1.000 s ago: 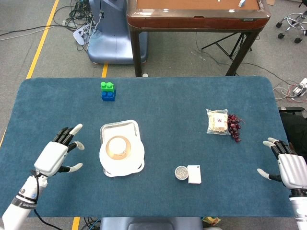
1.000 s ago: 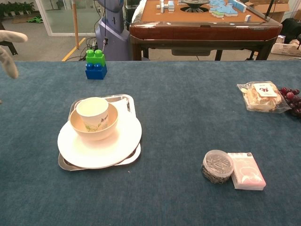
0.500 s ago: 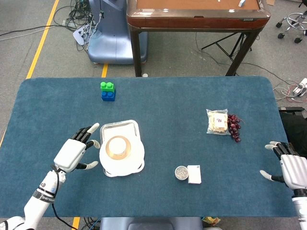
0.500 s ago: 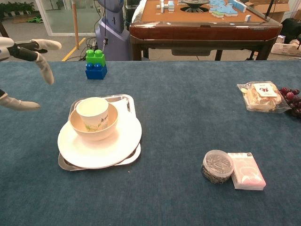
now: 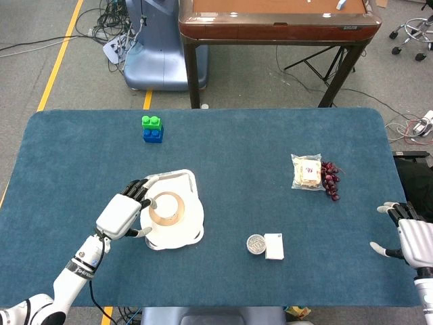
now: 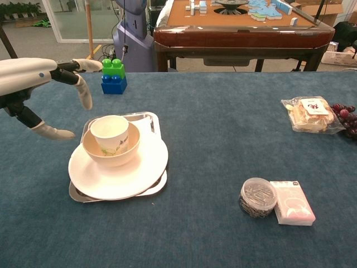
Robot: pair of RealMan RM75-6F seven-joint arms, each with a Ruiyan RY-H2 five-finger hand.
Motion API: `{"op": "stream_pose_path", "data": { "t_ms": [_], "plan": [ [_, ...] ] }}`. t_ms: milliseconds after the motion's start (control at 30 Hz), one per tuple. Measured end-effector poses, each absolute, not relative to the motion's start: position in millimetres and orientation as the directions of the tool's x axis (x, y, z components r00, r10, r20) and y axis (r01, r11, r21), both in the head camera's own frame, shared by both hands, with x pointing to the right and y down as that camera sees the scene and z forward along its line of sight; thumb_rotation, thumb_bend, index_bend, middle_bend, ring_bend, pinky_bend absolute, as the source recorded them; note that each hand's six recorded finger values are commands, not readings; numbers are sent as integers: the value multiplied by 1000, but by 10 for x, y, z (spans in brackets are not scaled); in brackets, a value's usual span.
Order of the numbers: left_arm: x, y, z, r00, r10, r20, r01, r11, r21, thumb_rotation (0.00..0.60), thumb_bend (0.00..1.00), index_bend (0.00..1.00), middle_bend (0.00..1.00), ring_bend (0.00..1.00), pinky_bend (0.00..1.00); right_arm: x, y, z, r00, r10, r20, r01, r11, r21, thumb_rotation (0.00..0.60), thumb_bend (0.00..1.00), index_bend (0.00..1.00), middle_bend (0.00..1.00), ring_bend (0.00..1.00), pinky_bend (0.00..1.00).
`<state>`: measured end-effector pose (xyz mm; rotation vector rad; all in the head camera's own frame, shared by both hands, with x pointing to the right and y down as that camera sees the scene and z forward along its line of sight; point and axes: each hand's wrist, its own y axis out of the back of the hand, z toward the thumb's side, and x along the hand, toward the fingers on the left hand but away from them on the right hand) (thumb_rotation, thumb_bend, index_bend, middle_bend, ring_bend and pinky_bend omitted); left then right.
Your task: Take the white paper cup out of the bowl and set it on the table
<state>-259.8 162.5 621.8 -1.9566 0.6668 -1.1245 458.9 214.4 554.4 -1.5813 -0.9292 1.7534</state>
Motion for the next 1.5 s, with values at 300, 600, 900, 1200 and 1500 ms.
{"op": "stream_pose_path", "data": {
  "t_ms": [300,600,900,1200,1500],
  "plan": [
    [-2402,1623,6285,515,-720,466,-42,-564,-824,600,158,393,0,0,70,4639,2140,5522,-143,796,-588,20,-592,-806,600,0,292,232,140,325],
    [-2296,1609,6341,513,-710,483,-26,-575,-818,600,159,427,0,0,70,4659,2135,5510,-148,794,-589,24,-593,-805,600,0,292,235,140,325],
    [-2209,1571,6418,500,-698,513,0,-593,-805,600,160,470,0,0,70,4683,2133,5526,-152,788,-597,27,-600,-799,600,0,303,239,141,325],
    [-2178,1532,6476,483,-698,529,9,-600,-800,600,161,491,0,0,70,4699,2131,5534,-155,784,-601,32,-604,-796,600,0,304,241,140,325],
    [-2142,1506,6555,484,-694,534,7,-607,-795,600,161,491,0,0,70,4721,2123,5520,-160,785,-599,36,-602,-798,600,0,304,241,140,325]
  ]
}}
